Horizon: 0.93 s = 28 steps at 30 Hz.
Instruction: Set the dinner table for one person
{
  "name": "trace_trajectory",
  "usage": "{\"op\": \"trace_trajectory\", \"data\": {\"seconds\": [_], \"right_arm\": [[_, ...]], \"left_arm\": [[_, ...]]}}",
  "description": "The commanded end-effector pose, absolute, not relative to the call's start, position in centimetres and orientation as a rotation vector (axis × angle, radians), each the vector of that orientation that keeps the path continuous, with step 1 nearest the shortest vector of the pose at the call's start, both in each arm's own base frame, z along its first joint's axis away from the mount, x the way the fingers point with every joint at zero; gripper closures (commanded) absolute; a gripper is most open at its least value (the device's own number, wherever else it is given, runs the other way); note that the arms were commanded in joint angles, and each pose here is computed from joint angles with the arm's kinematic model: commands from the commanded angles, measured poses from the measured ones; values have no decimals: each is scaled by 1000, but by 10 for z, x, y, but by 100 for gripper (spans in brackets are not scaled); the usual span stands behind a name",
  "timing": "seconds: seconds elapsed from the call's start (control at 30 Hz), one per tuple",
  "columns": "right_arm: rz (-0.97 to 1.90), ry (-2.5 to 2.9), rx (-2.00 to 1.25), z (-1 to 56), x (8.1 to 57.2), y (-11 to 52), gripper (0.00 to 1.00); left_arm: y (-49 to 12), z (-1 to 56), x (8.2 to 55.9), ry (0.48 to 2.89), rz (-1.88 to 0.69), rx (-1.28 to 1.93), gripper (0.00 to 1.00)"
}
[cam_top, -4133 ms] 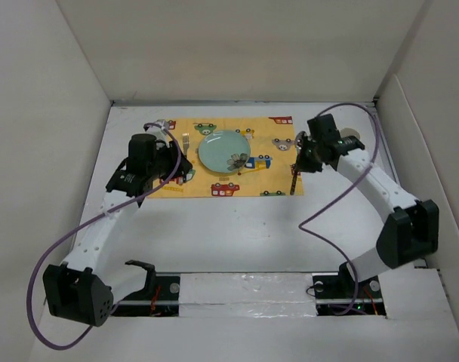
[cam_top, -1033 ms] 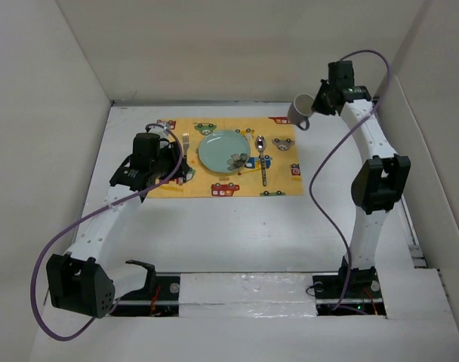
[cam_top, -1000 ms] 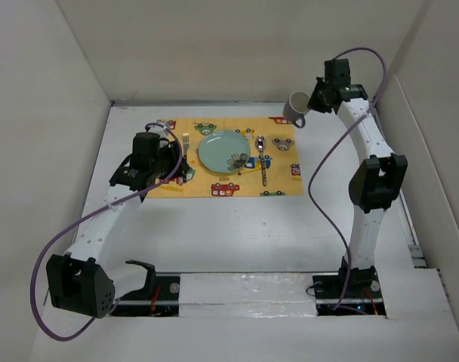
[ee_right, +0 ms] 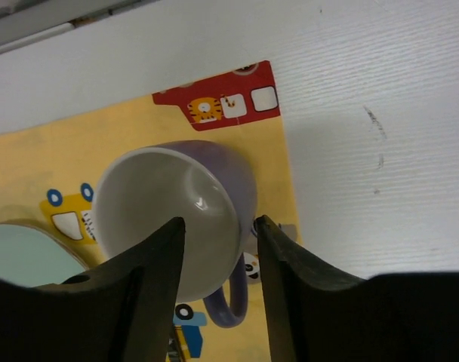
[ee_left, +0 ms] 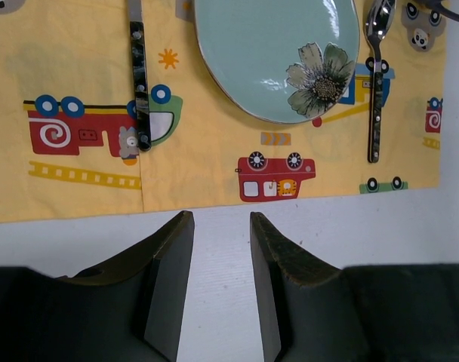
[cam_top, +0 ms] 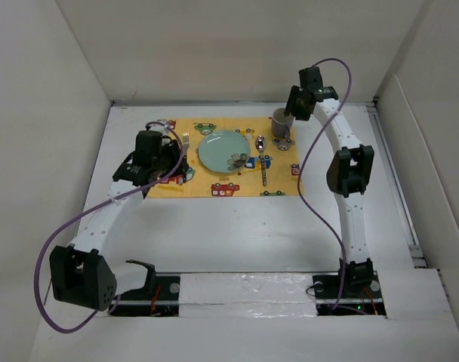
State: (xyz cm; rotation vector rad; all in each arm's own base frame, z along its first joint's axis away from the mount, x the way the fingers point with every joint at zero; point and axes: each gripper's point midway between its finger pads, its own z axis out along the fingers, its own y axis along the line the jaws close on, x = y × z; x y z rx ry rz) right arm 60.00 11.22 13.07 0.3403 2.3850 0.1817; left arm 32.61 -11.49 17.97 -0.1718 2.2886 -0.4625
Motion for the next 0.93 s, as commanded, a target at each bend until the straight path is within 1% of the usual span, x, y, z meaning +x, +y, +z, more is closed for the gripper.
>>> {"op": "trace_trajectory", "data": {"seconds": [0.0, 0.03, 0.07, 0.13, 0.17, 0.2, 0.23, 0.27, 0.3, 0.33, 0.37, 0.4, 0.43, 0.47, 0.5, 0.53, 0.57, 0.6, 0.63, 0.67, 0.77, 0.87, 0.9], "right_arm": [[340, 2188, 355, 214, 615, 113, 49], [344, 2158, 374, 227, 615, 105, 44], [392, 2116, 355, 255, 608, 109, 42], [431, 2061, 373, 280, 603, 98, 36], [475, 1996, 350, 320, 587, 100, 34], [486, 1990, 381, 320, 581, 93, 30], [506, 1958, 388, 336, 571, 93, 23], [527, 1924, 396, 351, 560, 89, 20], [620, 1796, 374, 411, 529, 91, 18], [657, 1838, 379, 390, 513, 96, 12], [693, 1771, 368, 406, 481, 93, 0], [698, 1733, 352, 415, 483, 93, 0], [703, 1727, 333, 412, 451, 92, 0], [698, 1712, 325, 414, 436, 91, 0], [658, 1700, 344, 414, 422, 89, 0], [637, 1630, 341, 435, 391, 85, 0], [612, 1649, 362, 416, 381, 84, 0], [601, 1622, 370, 419, 371, 82, 0], [606, 1584, 362, 430, 350, 81, 0], [571, 1595, 398, 418, 347, 74, 0], [477, 1601, 480, 403, 336, 54, 0], [446, 1645, 484, 391, 332, 51, 0], [463, 1659, 467, 390, 331, 55, 0]], "left_arm": [[-118, 214, 344, 2189, -483, -165, 67], [-119, 218, 346, 2180, -485, -164, 67], [-120, 225, 348, 2164, -496, -158, 67], [-125, 247, 355, 2114, -527, -144, 65], [-129, 255, 358, 2100, -551, -136, 64], [-131, 275, 361, 2054, -569, -125, 64], [-133, 287, 363, 2025, -584, -125, 63], [-133, 303, 362, 1985, -601, -121, 63], [-134, 325, 363, 1924, -617, -114, 61], [-133, 342, 361, 1879, -626, -121, 59], [-122, 378, 354, 1769, -606, -162, 54], [-121, 383, 354, 1757, -608, -161, 51], [-116, 396, 349, 1717, -603, -180, 48], [-105, 418, 337, 1645, -599, -212, 45], [-93, 429, 334, 1596, -569, -260, 40], [-89, 437, 328, 1565, -570, -278, 37], [-86, 450, 315, 1520, -592, -288, 34], [-73, 452, 313, 1494, -552, -341, 31], [-70, 453, 309, 1487, -547, -352, 29], [-67, 459, 301, 1466, -547, -356, 29], [-63, 445, 293, 1497, -527, -366, 29], [-66, 427, 292, 1552, -526, -369, 29], [-67, 423, 293, 1565, -533, -377, 27]]}}
